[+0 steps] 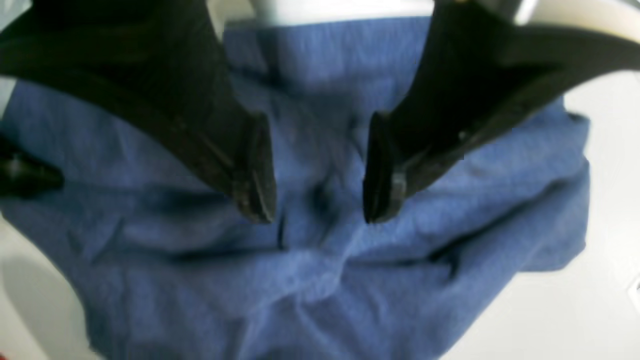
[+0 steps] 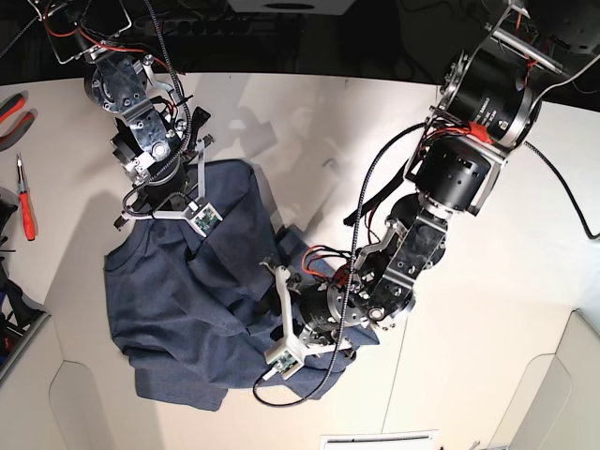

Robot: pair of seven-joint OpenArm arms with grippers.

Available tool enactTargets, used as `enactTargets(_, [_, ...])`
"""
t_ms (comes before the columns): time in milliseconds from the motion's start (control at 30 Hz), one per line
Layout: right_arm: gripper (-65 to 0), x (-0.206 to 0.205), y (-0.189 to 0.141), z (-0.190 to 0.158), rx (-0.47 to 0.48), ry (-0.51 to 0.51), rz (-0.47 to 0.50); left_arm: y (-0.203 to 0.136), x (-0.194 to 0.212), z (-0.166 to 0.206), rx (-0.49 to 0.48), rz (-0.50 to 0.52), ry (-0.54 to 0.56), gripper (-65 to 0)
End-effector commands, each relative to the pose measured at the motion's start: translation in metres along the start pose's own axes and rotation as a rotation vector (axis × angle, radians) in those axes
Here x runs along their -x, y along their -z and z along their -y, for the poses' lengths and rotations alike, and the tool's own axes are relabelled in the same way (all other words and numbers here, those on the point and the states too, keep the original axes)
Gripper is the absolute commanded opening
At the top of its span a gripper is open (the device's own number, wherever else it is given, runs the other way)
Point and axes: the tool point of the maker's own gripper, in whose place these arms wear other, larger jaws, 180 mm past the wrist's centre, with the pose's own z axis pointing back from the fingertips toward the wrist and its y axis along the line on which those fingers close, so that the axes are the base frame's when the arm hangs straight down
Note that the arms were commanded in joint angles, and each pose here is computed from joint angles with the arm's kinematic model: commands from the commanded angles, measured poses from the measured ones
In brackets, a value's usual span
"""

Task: Layout the t-shirt on the table in an organized manner, then fold the t-shirt properly
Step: 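Grasp the shirt collar with the right gripper, body with left, then pull the shirt body with the left gripper away from the right gripper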

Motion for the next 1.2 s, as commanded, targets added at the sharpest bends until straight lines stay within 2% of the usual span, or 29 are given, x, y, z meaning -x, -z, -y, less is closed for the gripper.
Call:
enactTargets(0, [-65.0, 0.025, -0.001, -0.040, -0.152, -0.013, -0.087, 0.004, -0.027, -0.005, 0.001, 0.057, 0.004, -33.1])
enactTargets(133, [-65.0, 0.025, -0.001, -0.040, -0.151, -0.014, -0.087, 0.022, -0.023, 0.012, 0.072, 0.052, -0.020, -33.1])
enactTargets(200, [-65.0, 0.025, -0.001, -0.040, -0.152, -0.013, -0.087, 0.032, -0.015, 0.015, 0.084, 0.030, 0.015, -33.1])
enactTargets(333, [-65.0, 0.025, -0.001, -0.040, -0.151, -0.013, -0.087, 0.042, -0.008, 0.002, 0.016, -0.009, 0.114, -33.1])
enactTargets(567, [-65.0, 0.025, -0.001, -0.040, -0.151, -0.013, -0.087, 0.040, -0.042, -0.030, -0.091, 0.036, 0.157, -33.1])
enactTargets(700, [-65.0, 0.025, -0.001, -0.040, -0.151, -0.013, -0.087, 0.040, -0.050, -0.034, -0.096, 0.051, 0.166, -33.1])
enactTargets(833, [-65.0, 0.025, -0.001, -0.040, -0.151, -0.013, -0.087, 0.041, -0.040, -0.020, -0.037, 0.052, 0.156, -33.1])
enactTargets(1167, [-65.0, 0.025, -0.001, -0.040, -0.151, -0.013, -0.086, 0.041, -0.017, -0.022, -0.039, 0.029, 0.153, -33.2])
